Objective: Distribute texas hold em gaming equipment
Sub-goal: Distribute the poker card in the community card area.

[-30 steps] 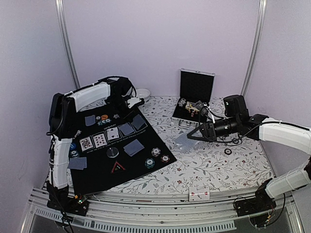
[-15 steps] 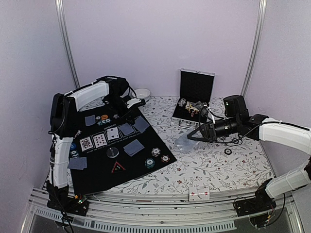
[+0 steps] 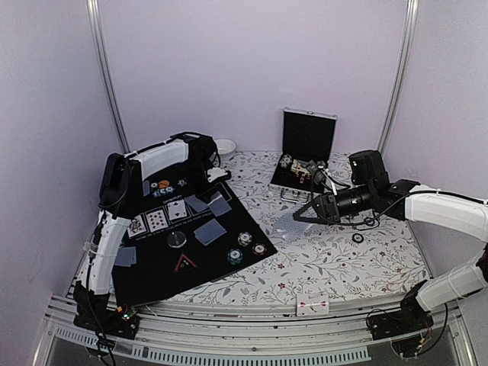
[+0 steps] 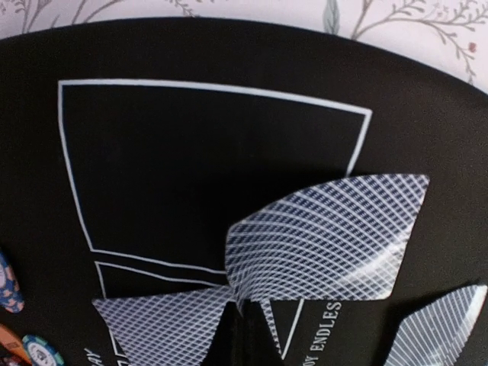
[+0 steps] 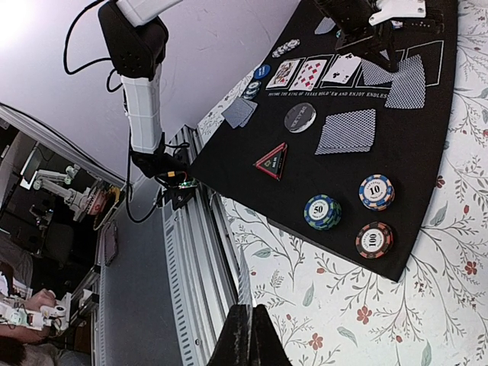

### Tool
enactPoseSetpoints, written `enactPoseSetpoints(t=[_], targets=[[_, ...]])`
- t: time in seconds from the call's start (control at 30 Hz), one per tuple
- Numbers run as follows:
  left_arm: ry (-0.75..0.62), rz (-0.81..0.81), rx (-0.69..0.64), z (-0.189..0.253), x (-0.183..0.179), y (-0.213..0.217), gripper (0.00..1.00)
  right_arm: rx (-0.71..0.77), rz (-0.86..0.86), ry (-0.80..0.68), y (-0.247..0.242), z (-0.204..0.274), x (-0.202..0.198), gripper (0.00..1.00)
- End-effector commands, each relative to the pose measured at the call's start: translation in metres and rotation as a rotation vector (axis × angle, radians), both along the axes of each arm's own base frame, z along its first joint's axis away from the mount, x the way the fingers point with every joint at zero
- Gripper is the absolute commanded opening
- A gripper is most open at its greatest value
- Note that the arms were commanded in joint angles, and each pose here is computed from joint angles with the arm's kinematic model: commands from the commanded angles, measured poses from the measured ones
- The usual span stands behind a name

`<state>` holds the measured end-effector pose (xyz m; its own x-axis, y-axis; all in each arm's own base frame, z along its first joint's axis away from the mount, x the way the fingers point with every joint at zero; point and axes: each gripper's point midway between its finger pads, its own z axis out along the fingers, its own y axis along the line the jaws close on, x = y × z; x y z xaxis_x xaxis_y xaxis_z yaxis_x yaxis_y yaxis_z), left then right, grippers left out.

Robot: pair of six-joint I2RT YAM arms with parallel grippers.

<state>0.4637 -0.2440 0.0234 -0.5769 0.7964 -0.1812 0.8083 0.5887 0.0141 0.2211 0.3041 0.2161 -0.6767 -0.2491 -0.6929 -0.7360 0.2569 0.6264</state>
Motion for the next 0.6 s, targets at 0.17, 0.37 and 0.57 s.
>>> enactPoseSetpoints(t=[0.17,0.37,0.57], targets=[[-0.234,0.0,0.072,0.026,0.034,-0.014,0.0,0.015,0.012,0.004,0.002,0.005,0.0,0.02],[-0.235,0.041,-0.016,0.04,0.036,-0.019,0.0,0.015,0.011,0.005,0.002,0.005,-0.001,0.02],[-0.272,0.077,0.072,0.03,0.051,0.003,0.0,0.016,0.009,0.0,0.001,0.006,-0.002,0.02]])
